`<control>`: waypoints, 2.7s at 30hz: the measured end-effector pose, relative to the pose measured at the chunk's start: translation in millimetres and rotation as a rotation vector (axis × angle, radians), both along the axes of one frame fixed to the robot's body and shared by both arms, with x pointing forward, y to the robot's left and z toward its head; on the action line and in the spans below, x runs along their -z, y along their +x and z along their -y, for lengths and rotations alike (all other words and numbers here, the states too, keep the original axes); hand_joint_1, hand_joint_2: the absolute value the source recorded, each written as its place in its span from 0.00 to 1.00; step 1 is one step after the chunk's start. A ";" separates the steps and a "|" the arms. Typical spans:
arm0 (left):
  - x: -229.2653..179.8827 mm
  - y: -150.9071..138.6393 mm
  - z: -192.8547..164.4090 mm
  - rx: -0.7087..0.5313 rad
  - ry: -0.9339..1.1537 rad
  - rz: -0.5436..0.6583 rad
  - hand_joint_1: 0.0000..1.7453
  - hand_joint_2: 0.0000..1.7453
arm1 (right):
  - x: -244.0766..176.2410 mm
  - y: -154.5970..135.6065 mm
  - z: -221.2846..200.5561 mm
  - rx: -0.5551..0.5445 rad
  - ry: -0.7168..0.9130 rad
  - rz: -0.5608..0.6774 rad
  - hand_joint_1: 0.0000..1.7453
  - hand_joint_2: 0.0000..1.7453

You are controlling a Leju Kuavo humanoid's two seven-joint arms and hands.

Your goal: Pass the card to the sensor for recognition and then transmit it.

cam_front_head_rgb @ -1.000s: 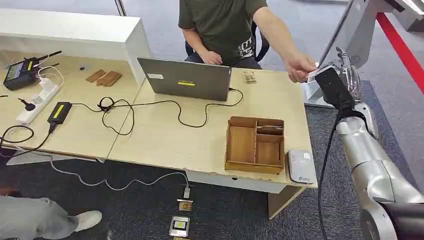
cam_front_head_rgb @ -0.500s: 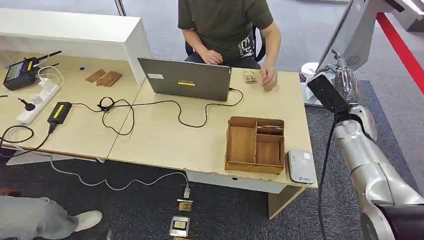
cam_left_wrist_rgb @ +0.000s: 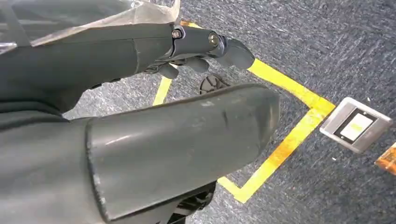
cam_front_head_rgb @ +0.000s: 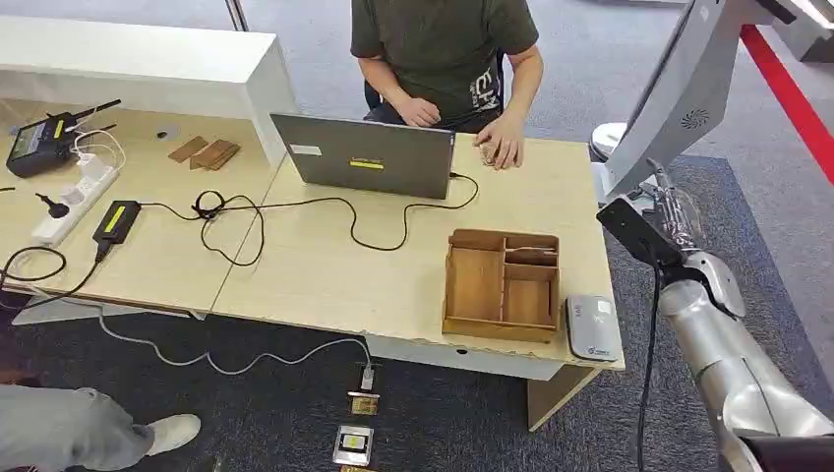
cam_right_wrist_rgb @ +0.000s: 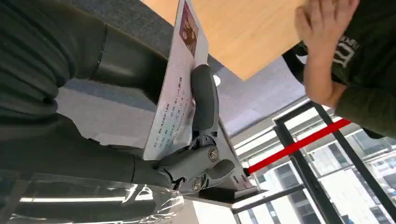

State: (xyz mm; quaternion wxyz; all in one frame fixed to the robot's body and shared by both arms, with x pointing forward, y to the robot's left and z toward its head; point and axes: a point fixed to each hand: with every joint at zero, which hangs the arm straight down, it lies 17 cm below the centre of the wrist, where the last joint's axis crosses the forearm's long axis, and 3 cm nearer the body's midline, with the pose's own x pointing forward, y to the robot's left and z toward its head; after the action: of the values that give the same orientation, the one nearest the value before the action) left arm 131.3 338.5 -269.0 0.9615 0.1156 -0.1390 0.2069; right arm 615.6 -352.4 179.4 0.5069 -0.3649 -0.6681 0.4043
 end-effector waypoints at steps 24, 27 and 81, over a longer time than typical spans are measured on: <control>1.3 -5.2 -1.3 -0.011 0.002 -0.034 0.00 0.00 | 2.8 -6.8 62.1 0.091 -0.125 -0.023 1.00 1.00; 1.5 -6.5 -2.4 -0.017 0.007 -0.043 0.00 0.00 | -0.9 -7.4 61.1 0.085 -0.113 0.000 1.00 1.00; 3.1 -20.7 -5.5 -0.041 0.024 -0.174 0.00 0.00 | 12.3 -33.6 -13.7 -0.180 -0.147 0.045 1.00 1.00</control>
State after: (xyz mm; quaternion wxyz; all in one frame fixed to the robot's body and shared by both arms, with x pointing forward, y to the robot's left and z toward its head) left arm 110.5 344.0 -272.1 0.9640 0.1477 -0.0553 0.2142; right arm 582.0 -338.7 167.1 0.4252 -0.3486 -0.6778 0.4881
